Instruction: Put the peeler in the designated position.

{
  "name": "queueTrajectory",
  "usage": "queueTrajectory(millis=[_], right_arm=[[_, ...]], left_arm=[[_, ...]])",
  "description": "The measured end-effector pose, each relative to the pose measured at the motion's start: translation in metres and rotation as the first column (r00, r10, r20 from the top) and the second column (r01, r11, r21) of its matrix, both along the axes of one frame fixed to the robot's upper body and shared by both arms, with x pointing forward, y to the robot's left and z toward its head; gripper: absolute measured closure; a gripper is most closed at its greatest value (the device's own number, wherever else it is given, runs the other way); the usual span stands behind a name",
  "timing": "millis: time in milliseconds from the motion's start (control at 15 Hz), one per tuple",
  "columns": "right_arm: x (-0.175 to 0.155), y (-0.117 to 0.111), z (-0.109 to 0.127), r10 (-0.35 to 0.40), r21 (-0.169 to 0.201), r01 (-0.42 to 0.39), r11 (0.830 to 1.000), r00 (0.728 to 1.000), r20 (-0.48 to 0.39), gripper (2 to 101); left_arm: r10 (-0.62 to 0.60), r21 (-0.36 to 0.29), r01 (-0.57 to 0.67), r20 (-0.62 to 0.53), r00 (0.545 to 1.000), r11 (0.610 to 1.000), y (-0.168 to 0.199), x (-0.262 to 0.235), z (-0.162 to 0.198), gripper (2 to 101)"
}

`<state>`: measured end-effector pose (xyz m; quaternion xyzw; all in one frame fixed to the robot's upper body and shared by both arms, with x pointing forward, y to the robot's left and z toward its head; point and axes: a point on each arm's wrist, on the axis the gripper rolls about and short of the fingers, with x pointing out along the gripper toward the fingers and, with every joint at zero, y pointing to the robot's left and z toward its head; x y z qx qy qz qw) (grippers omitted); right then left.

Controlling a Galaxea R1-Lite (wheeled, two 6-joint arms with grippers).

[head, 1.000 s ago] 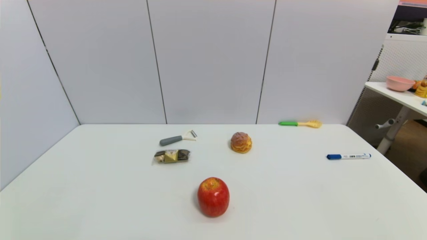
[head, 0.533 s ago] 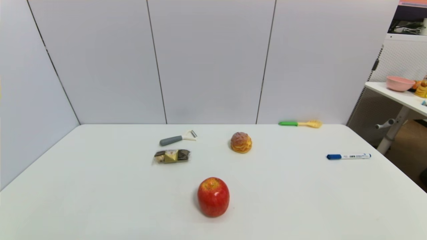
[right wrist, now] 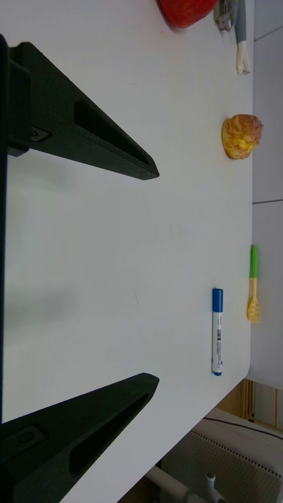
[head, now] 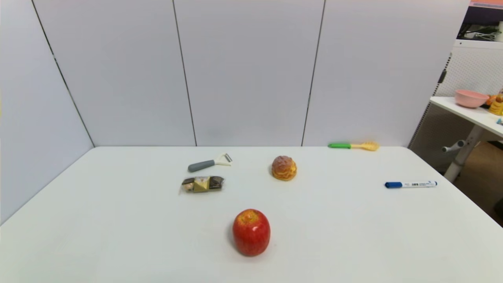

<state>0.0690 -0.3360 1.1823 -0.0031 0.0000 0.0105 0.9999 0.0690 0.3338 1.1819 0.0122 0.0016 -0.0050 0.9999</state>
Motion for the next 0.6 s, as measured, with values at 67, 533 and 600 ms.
queueTrajectory(millis=[67,533,600], right_arm=[[0.0,0.0,0.0,0.0,0.0,0.0,1.0,1.0,0.0,5.0],[0.0,-0.0005,0.0001,-0.021,0.022,0.021,1.0,1.0,0.001,5.0],[0.0,-0.0005,0.0001,-0.022,0.024,0.022,0.999,1.0,0.001,5.0]], left_arm=[[0.0,0.0,0.0,0.0,1.0,1.0,0.0,0.0,0.0,5.4],[0.0,0.0,0.0,0.0,1.0,1.0,0.0,0.0,0.0,5.4],[0.0,0.0,0.0,-0.001,1.0,1.0,0.0,0.0,0.0,5.4]])
